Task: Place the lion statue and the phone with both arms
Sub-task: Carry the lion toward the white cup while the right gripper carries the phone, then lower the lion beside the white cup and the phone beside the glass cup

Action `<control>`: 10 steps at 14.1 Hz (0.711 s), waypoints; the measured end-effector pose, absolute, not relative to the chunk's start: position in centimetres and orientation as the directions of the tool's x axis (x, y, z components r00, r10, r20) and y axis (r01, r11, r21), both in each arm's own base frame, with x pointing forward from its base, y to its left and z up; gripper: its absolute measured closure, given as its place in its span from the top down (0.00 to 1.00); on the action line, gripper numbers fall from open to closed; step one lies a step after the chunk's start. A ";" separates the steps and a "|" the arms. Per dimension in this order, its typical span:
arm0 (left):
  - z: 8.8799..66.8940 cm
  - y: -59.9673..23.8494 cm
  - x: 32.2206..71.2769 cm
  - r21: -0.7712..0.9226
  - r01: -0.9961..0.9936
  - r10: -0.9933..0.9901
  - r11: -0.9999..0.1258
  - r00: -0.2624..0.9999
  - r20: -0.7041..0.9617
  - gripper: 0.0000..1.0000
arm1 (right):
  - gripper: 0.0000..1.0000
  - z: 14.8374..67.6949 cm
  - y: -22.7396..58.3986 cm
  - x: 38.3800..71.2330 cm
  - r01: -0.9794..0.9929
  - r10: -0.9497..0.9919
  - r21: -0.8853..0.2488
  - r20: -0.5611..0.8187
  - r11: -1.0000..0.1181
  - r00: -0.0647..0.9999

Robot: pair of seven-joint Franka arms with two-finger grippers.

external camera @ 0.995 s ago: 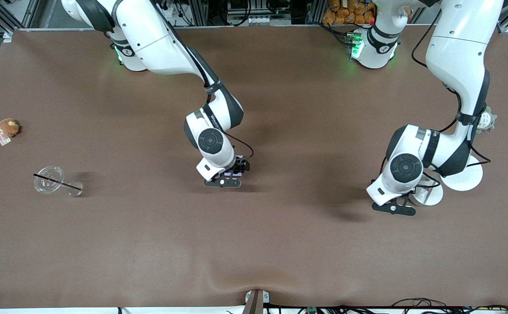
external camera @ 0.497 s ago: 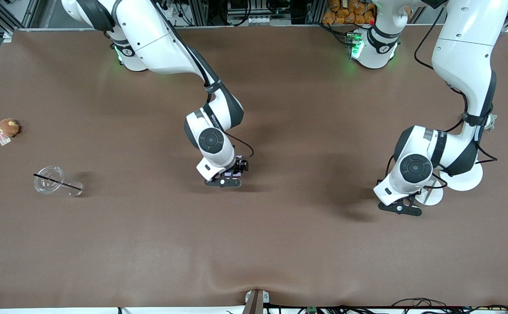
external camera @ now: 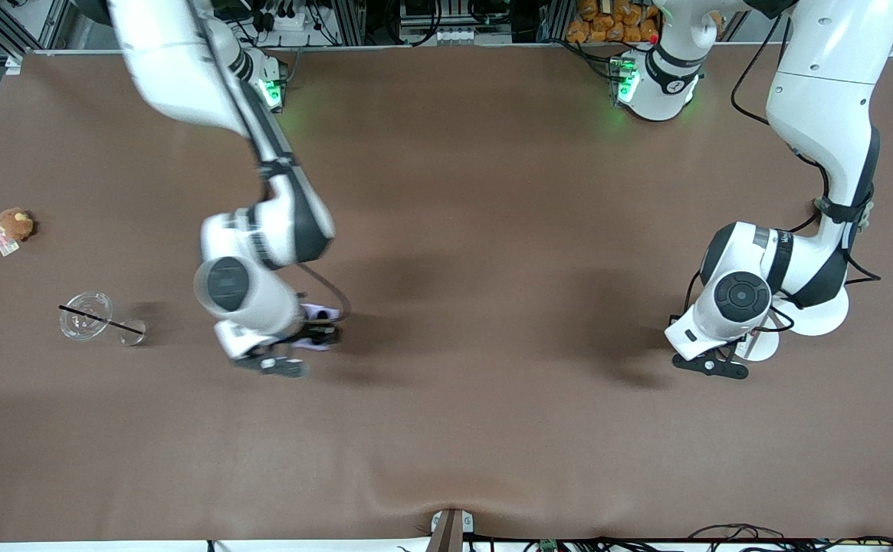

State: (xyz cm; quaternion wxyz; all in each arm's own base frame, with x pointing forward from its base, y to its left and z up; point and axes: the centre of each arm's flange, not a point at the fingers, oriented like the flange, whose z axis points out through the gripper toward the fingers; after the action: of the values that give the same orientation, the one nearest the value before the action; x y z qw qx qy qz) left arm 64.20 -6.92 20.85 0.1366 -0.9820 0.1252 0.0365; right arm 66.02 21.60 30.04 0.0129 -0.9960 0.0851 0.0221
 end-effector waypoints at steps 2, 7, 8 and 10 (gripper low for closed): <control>20.8 -7.0 64.2 -0.258 -0.258 -0.238 -0.931 0.966 -0.106 0.35 | 0.84 31.7 16.9 66.6 -0.141 -0.138 -0.024 -0.079 -0.990 0.987; 20.9 -6.2 64.3 -0.257 -0.245 -0.226 -0.935 0.969 -0.102 0.66 | 0.84 28.5 5.7 67.0 -0.053 -0.047 -0.030 -0.156 -0.998 0.987; 20.9 -6.1 64.4 -0.257 -0.242 -0.224 -0.936 0.970 -0.099 0.74 | 0.84 27.2 3.1 67.1 -0.031 -0.025 -0.034 -0.165 -0.999 0.986; 21.1 -6.2 64.4 -0.254 -0.241 -0.224 -0.937 0.970 -0.093 0.94 | 0.84 24.6 -1.1 67.4 0.006 0.011 -0.034 -0.148 -0.999 0.989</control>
State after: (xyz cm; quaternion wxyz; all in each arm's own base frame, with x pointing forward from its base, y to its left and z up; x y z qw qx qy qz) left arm 64.44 -6.24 21.14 0.1329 -0.9836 0.1182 0.0313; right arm 67.41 -1.08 24.57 0.0166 -0.9971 -0.0042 0.0744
